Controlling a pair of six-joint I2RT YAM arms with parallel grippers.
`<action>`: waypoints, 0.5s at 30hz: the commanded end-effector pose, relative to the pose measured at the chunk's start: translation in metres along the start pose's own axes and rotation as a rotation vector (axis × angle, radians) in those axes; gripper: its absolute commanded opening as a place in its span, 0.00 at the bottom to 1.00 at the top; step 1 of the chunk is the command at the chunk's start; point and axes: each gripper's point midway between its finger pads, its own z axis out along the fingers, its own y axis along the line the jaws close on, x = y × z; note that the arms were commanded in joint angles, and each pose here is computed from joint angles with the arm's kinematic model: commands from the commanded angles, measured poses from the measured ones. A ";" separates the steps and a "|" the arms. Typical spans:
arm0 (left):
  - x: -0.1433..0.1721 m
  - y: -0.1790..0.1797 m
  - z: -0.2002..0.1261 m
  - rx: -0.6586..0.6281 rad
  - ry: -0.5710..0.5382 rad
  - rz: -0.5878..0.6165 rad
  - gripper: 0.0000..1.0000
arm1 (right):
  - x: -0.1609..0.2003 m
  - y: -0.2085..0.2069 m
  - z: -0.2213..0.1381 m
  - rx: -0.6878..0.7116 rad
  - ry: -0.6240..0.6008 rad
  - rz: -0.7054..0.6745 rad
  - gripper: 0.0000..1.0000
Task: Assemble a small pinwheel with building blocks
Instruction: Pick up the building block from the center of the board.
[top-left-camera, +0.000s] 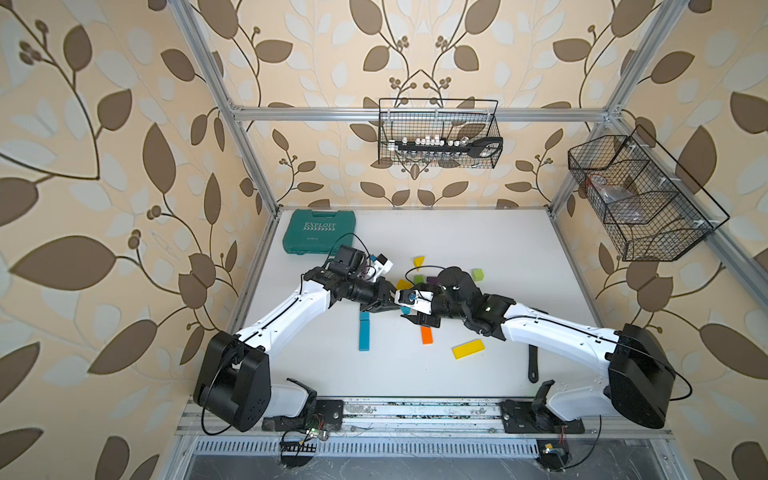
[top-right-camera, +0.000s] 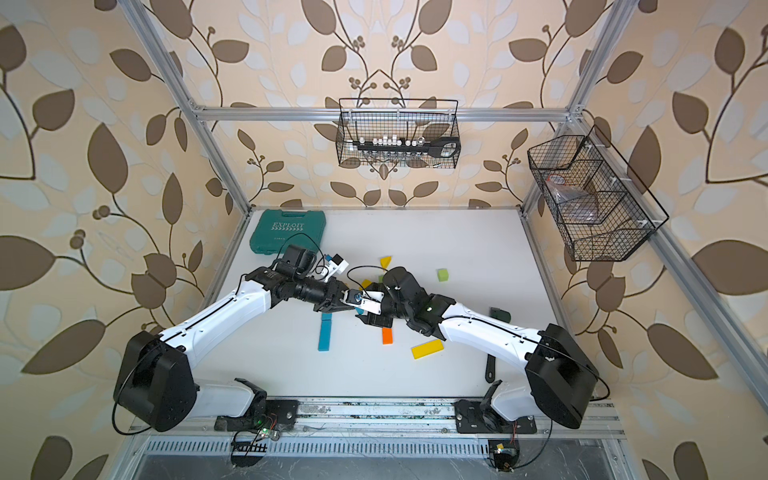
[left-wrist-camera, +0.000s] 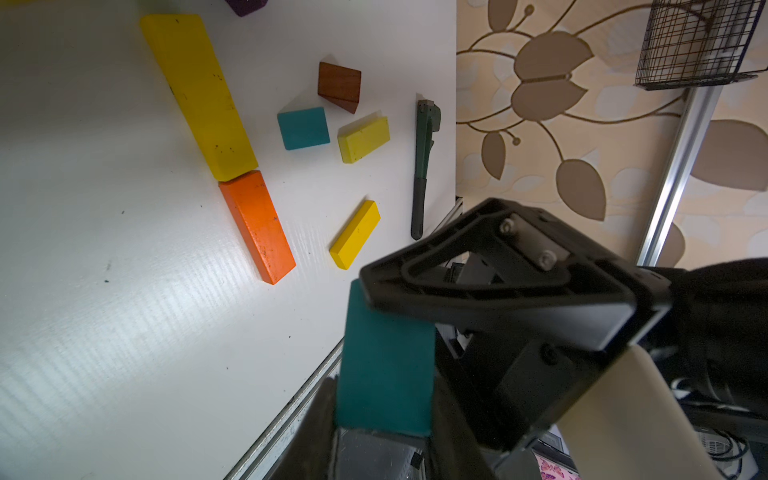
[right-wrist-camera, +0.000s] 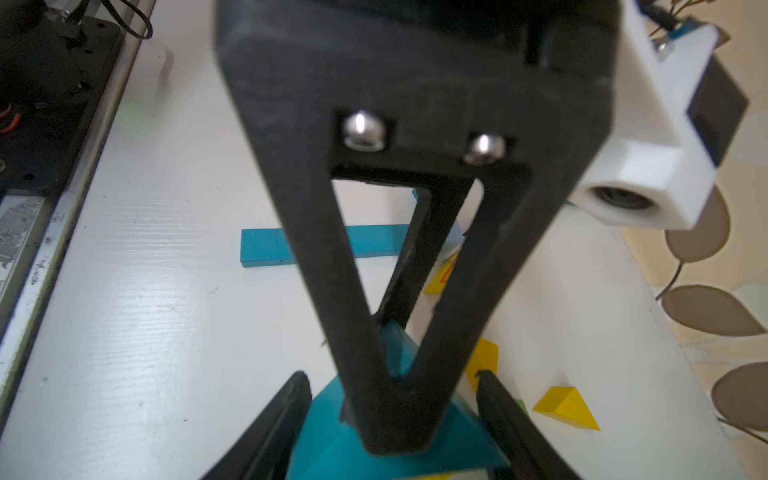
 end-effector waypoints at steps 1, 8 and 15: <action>0.004 -0.002 0.001 0.020 0.028 -0.024 0.14 | -0.014 -0.009 -0.001 0.030 -0.046 -0.006 0.60; 0.002 0.000 0.002 0.013 0.029 -0.033 0.20 | -0.019 -0.013 -0.006 0.049 -0.051 -0.018 0.39; -0.005 -0.002 0.000 0.009 0.005 -0.042 0.52 | -0.001 -0.003 -0.002 0.000 0.022 0.004 0.26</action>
